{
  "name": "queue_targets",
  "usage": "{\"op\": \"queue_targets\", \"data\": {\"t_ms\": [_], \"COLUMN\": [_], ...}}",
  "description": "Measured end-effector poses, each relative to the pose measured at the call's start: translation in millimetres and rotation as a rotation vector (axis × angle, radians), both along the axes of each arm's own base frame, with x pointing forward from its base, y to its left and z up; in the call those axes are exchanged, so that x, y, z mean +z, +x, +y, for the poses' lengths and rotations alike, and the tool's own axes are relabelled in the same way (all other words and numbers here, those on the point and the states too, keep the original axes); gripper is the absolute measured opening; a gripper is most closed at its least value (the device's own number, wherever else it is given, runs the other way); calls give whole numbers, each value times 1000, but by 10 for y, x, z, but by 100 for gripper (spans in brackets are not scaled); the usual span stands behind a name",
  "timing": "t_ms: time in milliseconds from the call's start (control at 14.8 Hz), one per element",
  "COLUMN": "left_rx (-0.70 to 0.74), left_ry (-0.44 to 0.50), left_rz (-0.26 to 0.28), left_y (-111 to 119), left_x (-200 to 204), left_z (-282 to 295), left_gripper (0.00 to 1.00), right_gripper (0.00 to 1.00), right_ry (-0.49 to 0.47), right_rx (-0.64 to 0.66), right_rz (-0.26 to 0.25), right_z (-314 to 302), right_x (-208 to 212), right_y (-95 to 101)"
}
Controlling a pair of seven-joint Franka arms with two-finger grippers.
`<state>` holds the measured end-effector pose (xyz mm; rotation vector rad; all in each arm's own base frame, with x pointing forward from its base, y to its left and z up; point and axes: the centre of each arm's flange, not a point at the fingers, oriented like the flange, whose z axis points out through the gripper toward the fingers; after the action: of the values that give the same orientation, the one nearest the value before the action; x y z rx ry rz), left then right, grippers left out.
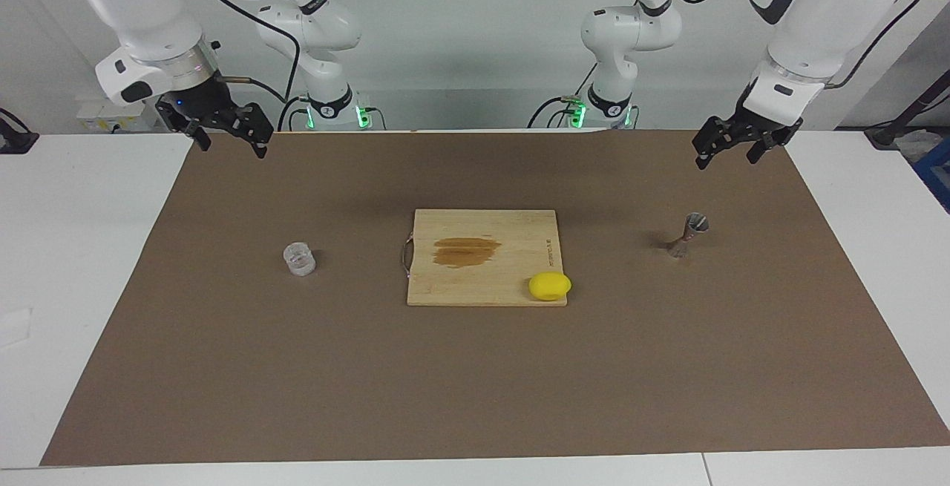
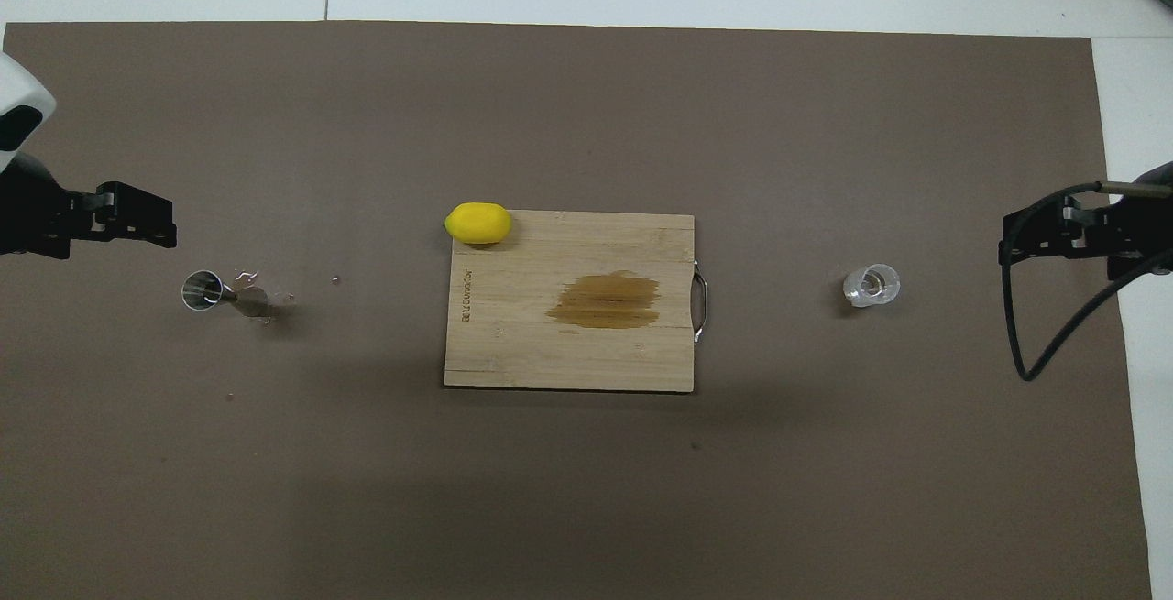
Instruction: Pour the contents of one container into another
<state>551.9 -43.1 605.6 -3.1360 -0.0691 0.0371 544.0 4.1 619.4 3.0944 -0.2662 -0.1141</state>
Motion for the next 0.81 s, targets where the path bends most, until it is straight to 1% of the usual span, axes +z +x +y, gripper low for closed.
{"op": "queue_targets", "data": {"t_ms": [811], "left_rx": [-2], "left_ry": [0], "left_rz": [-3], "left_y": [-9], "left_x": [14], "left_z": [-13], "left_gripper": [100], "right_gripper": [100], "right_ry": [0], "right_rx": [0], "right_rz": [0], "right_z": [0], "right_x": [0], "right_y": [0]}}
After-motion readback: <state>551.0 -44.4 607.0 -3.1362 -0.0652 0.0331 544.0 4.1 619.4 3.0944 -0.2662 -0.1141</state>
